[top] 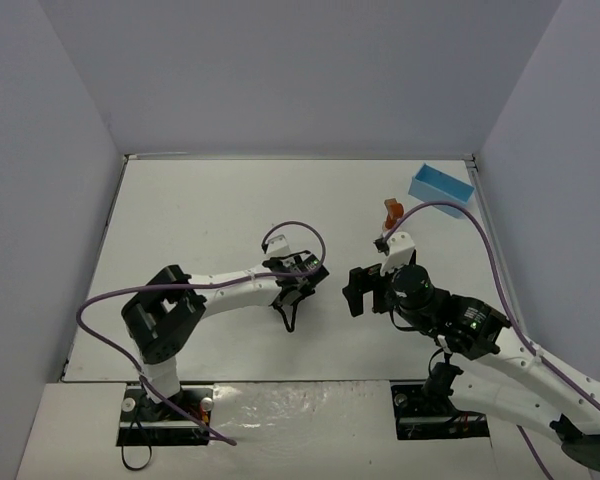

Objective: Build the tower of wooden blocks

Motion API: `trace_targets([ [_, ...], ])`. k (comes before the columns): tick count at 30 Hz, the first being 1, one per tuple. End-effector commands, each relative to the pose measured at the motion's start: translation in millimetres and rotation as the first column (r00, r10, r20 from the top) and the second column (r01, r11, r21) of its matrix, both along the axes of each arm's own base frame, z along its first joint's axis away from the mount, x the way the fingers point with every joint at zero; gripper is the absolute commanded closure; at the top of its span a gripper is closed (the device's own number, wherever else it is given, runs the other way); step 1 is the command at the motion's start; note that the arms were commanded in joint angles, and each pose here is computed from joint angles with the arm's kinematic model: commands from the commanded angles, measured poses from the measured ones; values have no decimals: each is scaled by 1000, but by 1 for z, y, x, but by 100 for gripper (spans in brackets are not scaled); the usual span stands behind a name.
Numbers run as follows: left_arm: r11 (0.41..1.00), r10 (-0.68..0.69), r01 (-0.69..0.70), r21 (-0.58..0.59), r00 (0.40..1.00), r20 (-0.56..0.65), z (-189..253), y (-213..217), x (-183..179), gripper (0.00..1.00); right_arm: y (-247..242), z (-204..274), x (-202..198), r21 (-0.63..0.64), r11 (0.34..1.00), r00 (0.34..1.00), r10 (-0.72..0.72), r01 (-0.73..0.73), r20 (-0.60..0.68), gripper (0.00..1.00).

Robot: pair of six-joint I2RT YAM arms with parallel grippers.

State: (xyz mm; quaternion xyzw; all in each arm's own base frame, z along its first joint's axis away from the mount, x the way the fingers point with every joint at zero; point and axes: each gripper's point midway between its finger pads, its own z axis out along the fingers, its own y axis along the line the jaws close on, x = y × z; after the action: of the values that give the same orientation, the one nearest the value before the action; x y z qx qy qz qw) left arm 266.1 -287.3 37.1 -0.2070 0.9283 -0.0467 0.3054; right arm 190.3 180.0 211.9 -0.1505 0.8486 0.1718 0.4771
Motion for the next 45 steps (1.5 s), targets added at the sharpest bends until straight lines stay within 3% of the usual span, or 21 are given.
trace_targets([
  [1,990,-142,141,19,986,87,59,5,5,47,-1,22,2,87,996,999,-38,35,34,7],
  [5,936,-350,351,8,932,91,59,7,14,42,-2,23,-1,102,994,999,-29,26,28,7],
  [9,813,-580,582,3,810,85,50,7,22,32,-2,25,-5,115,993,999,-17,14,30,7],
  [13,710,-704,702,51,709,43,44,5,27,29,1,24,-7,126,992,1000,-6,5,13,7],
  [15,623,-781,777,88,625,11,37,3,29,29,3,21,-8,131,991,1000,-5,5,-2,7],
  [21,516,-855,853,75,518,-1,32,-5,23,30,7,16,-6,139,990,999,-23,27,-33,7],
  [27,518,-855,852,78,518,21,29,-10,27,33,6,7,-5,112,993,999,-32,37,-44,6],
  [30,560,-828,826,63,559,35,29,-16,31,38,5,8,-4,115,993,998,-36,41,-42,6],
  [33,639,-769,769,30,637,43,26,-21,32,43,5,10,-4,124,991,998,-41,45,-39,6],
  [39,708,-706,705,30,708,27,12,-26,29,52,1,11,-4,152,985,996,-77,83,-44,6],
  [45,799,-601,600,43,798,34,8,-24,35,74,-3,12,-1,155,982,994,-104,108,-36,6],
])
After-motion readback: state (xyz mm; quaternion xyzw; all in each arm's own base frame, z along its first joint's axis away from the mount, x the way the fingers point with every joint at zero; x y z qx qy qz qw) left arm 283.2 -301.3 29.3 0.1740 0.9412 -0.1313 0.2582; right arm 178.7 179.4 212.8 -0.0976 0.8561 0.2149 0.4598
